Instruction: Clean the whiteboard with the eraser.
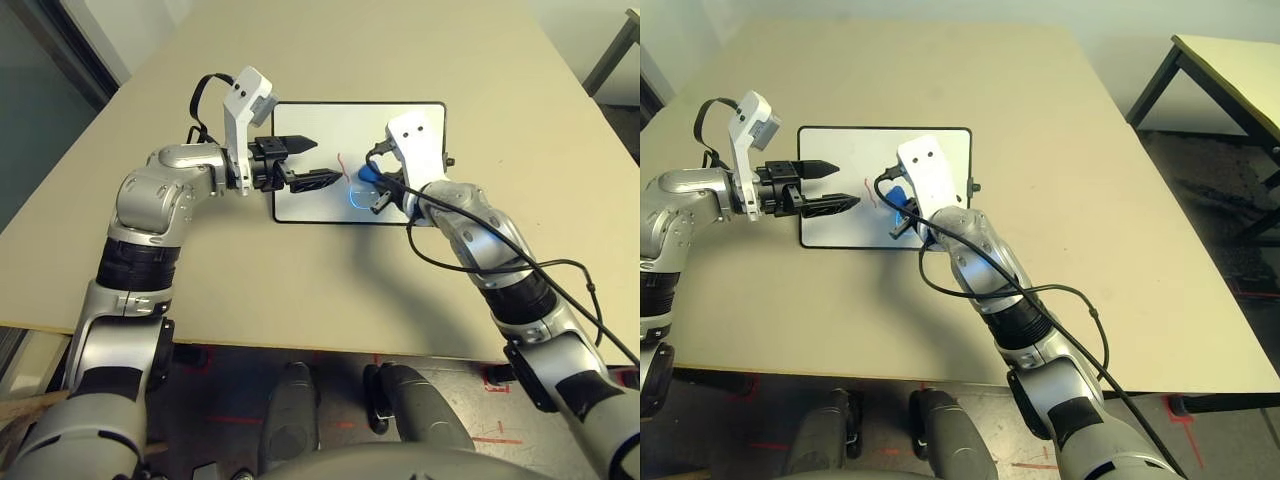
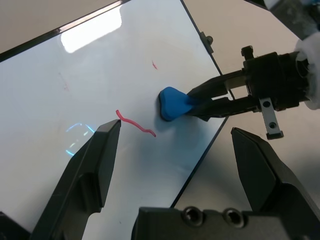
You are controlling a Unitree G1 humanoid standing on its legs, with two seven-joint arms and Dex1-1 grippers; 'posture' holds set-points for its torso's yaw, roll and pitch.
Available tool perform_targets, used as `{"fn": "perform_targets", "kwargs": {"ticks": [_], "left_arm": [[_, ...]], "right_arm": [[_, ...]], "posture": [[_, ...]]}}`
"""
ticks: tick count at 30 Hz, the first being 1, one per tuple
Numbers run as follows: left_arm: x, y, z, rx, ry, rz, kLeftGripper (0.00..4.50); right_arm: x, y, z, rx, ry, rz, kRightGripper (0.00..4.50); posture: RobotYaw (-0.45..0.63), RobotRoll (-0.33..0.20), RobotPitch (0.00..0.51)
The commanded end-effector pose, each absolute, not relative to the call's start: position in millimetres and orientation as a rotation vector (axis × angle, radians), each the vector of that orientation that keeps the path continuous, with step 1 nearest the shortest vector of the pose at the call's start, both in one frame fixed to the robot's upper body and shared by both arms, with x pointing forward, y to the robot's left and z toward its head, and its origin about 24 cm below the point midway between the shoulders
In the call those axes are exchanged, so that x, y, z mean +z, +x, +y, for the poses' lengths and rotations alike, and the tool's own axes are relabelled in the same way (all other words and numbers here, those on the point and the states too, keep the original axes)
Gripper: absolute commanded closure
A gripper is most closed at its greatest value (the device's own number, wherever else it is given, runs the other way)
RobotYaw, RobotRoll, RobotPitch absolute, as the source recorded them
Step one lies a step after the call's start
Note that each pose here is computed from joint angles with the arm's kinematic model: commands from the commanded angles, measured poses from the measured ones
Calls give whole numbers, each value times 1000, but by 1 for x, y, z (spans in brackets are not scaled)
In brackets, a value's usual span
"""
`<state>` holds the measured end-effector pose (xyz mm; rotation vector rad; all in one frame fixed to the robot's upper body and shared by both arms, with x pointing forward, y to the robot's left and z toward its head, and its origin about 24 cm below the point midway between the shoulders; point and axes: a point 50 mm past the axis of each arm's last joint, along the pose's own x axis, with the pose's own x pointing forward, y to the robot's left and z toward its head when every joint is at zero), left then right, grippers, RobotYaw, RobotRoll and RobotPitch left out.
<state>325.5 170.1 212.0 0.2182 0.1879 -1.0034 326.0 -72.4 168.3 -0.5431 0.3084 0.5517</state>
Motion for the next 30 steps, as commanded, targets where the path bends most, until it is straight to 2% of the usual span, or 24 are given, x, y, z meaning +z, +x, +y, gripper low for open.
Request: {"fn": "perform_targets", "kwargs": {"ticks": [1, 9, 17, 23, 30], "left_arm": [[211, 325, 169, -1012, 225, 202, 0], [208, 324, 169, -1015, 226, 213, 0], [209, 323, 170, -1012, 227, 214, 0], [209, 322, 171, -1011, 227, 217, 0], [208, 323, 172, -1010, 233, 223, 0]], "right_arm": [[178, 344, -92, 446, -536, 311, 4116], [194, 357, -98, 398, -543, 263, 4116], [166, 337, -86, 487, -598, 348, 4116], [163, 333, -93, 484, -644, 369, 4116], [192, 353, -103, 400, -631, 279, 4116]], "posture": [[18, 0, 133], [23, 0, 134], [28, 0, 135], [26, 0, 132], [21, 0, 123]]}}
